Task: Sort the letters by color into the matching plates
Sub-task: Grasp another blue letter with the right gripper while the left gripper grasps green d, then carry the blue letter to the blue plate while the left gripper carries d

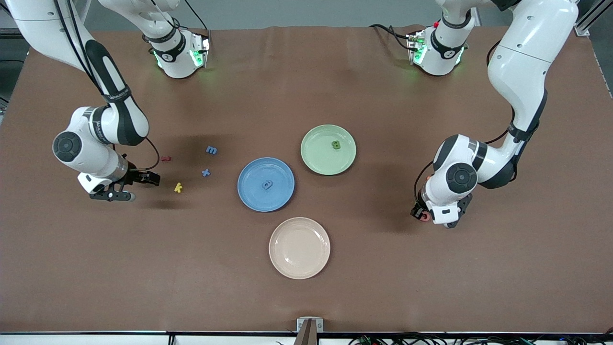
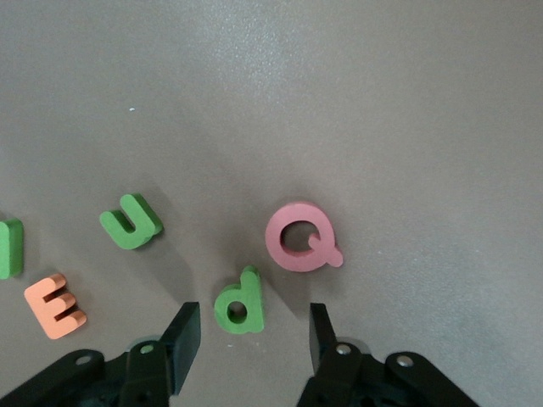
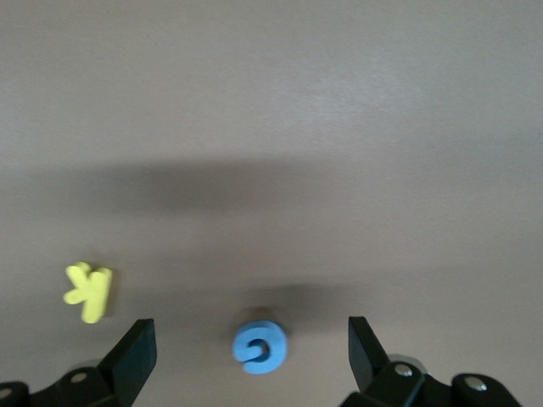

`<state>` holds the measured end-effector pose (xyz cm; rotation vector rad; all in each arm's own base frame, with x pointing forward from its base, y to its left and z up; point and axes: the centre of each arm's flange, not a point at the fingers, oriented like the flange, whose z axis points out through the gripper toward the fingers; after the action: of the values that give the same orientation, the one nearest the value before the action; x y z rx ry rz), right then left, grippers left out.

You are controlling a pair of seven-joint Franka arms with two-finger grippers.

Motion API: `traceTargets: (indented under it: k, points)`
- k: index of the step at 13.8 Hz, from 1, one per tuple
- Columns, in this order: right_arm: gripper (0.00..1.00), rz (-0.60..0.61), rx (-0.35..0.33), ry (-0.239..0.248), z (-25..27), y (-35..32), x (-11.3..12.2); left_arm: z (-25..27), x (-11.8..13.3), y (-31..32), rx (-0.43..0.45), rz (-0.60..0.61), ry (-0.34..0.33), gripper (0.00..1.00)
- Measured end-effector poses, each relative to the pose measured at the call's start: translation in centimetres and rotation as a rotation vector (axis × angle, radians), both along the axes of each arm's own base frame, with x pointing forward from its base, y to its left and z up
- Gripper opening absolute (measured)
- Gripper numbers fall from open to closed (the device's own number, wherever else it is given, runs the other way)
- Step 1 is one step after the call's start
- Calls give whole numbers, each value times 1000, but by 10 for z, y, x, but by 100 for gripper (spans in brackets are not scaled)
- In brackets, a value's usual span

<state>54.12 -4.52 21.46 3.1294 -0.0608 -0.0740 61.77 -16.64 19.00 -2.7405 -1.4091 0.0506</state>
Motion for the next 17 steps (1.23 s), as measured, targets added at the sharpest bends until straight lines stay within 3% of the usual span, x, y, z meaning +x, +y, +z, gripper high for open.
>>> traceTargets:
  k: [4,8,11,13,14,17]
  points:
    - [100,11,2,-20,-19,2,-19,-3,0,0,-1,2,4,60]
    - [96,14,6,7,-35,4,-31,-5,1,2,1,6,7,60]
    - [88,14,7,26,-44,4,-36,-11,-1,3,2,7,16,58]
    - [79,14,8,31,-48,4,-37,-12,0,3,2,8,17,55]
    - [79,14,8,30,-48,4,-37,-12,0,3,1,8,17,54]
    - [74,14,7,27,-48,4,-37,-11,1,3,0,8,13,41]
